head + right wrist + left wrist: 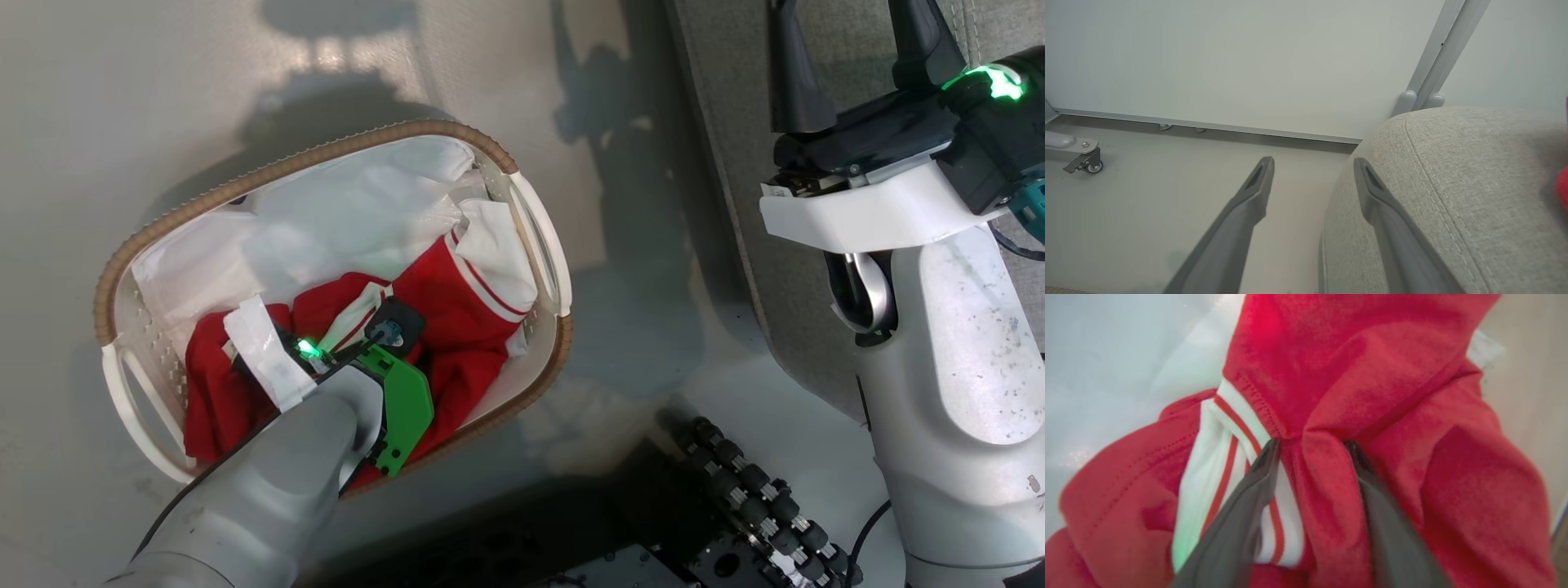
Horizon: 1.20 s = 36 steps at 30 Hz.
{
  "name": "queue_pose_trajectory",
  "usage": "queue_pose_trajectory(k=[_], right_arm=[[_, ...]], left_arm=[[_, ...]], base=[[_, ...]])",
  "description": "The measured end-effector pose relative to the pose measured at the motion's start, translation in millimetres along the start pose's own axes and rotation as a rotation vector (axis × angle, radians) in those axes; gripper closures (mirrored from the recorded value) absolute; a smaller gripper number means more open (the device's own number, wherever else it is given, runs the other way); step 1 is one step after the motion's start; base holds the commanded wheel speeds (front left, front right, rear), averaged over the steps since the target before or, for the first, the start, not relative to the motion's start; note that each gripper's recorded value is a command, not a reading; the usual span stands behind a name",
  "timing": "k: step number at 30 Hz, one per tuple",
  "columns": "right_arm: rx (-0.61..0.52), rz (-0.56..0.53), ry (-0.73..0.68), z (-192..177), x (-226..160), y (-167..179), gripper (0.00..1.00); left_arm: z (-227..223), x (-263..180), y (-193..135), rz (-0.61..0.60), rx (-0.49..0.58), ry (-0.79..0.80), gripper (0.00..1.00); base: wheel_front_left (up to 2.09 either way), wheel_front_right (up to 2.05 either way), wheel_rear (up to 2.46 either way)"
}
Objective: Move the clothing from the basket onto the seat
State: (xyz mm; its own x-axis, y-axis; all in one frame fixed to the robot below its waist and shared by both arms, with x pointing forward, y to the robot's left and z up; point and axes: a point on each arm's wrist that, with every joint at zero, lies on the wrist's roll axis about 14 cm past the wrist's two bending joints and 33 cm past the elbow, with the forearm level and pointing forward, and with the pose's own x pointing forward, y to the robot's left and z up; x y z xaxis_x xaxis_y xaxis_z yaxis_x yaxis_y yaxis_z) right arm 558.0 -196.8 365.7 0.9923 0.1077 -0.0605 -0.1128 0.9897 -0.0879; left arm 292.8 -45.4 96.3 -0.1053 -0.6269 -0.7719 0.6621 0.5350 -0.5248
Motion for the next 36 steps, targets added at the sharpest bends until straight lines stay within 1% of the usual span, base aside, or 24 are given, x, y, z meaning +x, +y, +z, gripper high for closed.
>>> queue_pose_trajectory(k=[1, 9, 19, 26, 29, 33, 36], right_arm=[[-0.002, -0.001, 0.004, -1, 0, -1, 0.0], [-0.003, -0.008, -0.003, 7, -3, -3, 0.0], [-0.021, -0.011, -0.021, 35, -18, -1, 0.0], [-0.037, -0.003, -0.034, 59, -40, 7, 0.0], [-0.042, 0.008, -0.051, 73, -50, 13, 0.0], [-0.037, 0.02, -0.069, 89, -65, 22, 0.0], [-0.03, 0.031, -0.082, 100, -77, 28, 0.0]], left_arm=[[-1, 1, 0, -0.004, 0.002, 0.003, 1.0], [14, -5, 1, 0.015, 0.008, -0.064, 1.0], [63, -43, 2, 0.089, 0.039, -0.253, 1.0], [97, -83, -13, 0.137, 0.034, -0.388, 1.0], [132, -110, -21, 0.159, 0.032, -0.51, 1.0], [160, -152, -27, 0.216, 0.077, -0.641, 1.0], [180, -185, -37, 0.251, 0.151, -0.731, 1.0]], base=[[0.0, 0.0, 0.0], [0.0, 0.0, 0.0], [0.0, 0.0, 0.0], [0.0, 0.0, 0.0], [0.0, 0.0, 0.0], [0.0, 0.0, 0.0], [0.0, 0.0, 0.0]])
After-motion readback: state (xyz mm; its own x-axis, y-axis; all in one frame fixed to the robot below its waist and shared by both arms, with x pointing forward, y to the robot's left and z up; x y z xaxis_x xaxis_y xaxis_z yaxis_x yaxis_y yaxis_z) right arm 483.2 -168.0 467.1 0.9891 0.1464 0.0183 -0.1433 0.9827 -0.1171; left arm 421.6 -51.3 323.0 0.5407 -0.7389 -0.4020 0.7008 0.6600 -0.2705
